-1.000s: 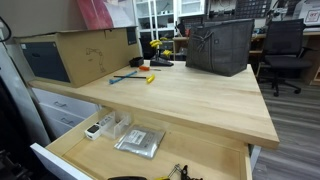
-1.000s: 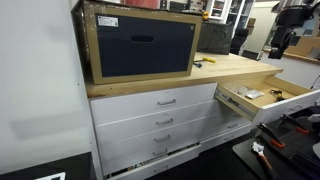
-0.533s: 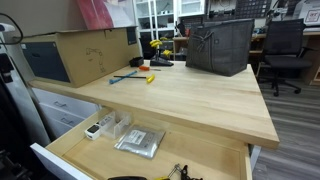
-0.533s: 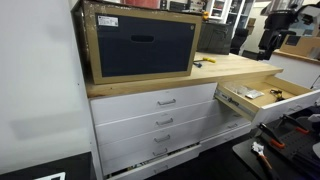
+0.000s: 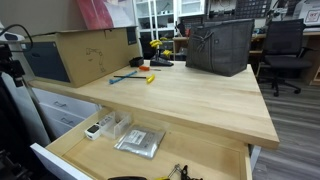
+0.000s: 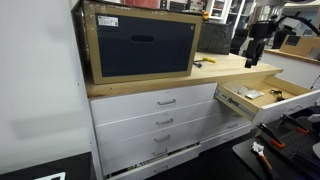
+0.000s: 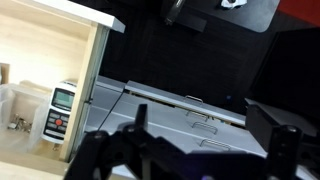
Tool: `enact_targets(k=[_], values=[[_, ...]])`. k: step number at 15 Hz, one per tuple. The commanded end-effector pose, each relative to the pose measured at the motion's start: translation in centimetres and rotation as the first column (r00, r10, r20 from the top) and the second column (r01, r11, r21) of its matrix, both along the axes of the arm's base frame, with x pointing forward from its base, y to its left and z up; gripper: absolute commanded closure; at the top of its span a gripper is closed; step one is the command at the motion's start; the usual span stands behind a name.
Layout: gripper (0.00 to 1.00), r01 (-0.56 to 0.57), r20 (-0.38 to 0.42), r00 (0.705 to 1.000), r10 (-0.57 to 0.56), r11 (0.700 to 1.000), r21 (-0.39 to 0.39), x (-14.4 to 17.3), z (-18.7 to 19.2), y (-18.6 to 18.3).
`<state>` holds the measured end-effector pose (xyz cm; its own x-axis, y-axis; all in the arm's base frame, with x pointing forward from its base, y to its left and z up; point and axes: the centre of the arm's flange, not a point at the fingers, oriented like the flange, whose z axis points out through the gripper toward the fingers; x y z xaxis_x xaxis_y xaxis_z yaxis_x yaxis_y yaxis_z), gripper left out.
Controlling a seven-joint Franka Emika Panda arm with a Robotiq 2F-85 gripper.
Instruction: Open the top left drawer
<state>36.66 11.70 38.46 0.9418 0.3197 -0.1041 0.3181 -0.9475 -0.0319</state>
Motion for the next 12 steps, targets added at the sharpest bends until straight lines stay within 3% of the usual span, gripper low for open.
enact_targets(k=[1, 7, 12], values=[[0.00, -0.029, -0.009, 1.000, 0.029, 0.999, -0.036, 2.1, -0.8, 1.5], [0.00, -0.135, -0.046, 0.990, 0.131, 0.987, -0.091, 3.8, -3.2, 3.6], [0.00, -0.300, -0.072, 0.954, 0.292, 0.942, -0.150, 5.2, -6.4, 7.6]])
